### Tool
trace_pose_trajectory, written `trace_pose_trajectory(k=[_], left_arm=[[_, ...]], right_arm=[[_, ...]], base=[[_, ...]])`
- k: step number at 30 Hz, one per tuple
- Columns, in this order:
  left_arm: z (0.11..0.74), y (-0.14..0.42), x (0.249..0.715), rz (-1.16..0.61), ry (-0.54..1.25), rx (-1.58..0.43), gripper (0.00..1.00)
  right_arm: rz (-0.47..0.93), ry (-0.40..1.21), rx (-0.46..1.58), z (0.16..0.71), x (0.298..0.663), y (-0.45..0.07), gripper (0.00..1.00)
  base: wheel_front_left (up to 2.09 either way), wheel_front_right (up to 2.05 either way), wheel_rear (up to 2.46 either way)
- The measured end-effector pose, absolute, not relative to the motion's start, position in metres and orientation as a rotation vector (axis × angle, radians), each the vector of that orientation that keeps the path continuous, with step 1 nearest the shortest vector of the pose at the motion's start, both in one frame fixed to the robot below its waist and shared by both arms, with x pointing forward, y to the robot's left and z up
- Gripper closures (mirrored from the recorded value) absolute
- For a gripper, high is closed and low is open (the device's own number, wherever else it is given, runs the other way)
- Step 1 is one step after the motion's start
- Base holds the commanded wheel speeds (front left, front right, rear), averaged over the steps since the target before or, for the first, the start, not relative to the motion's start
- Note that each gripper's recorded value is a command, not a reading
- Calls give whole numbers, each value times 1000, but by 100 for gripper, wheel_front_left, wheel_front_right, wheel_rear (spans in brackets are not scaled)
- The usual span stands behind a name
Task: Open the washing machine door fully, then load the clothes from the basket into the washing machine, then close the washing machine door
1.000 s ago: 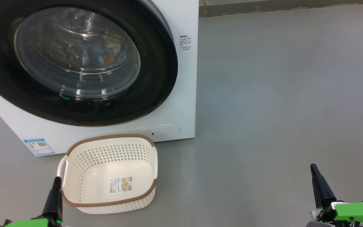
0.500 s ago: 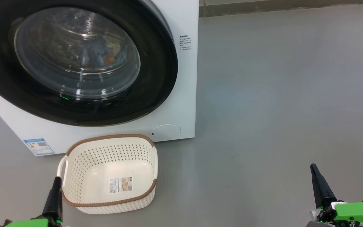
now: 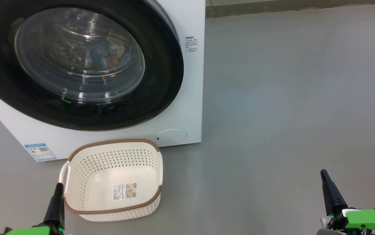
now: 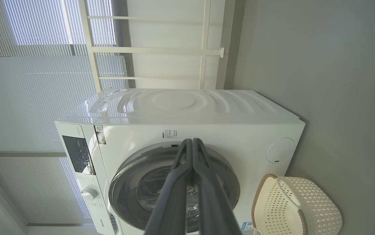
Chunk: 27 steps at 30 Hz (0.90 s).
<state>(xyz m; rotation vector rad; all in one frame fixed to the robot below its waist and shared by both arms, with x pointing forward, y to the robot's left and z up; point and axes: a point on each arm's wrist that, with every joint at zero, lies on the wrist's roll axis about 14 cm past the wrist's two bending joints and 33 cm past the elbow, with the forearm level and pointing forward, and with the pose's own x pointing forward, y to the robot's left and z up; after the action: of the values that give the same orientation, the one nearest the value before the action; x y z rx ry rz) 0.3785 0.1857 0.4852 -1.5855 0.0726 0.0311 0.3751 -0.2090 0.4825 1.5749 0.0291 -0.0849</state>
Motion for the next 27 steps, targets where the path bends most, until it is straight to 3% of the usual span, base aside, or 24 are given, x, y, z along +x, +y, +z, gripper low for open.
trace_pose_trajectory(k=[27], left_arm=[[485,186,379,31,73,-1586,100]], right_arm=[[-85,29,1575,483,375,-209,100]], base=[[0,0,0]])
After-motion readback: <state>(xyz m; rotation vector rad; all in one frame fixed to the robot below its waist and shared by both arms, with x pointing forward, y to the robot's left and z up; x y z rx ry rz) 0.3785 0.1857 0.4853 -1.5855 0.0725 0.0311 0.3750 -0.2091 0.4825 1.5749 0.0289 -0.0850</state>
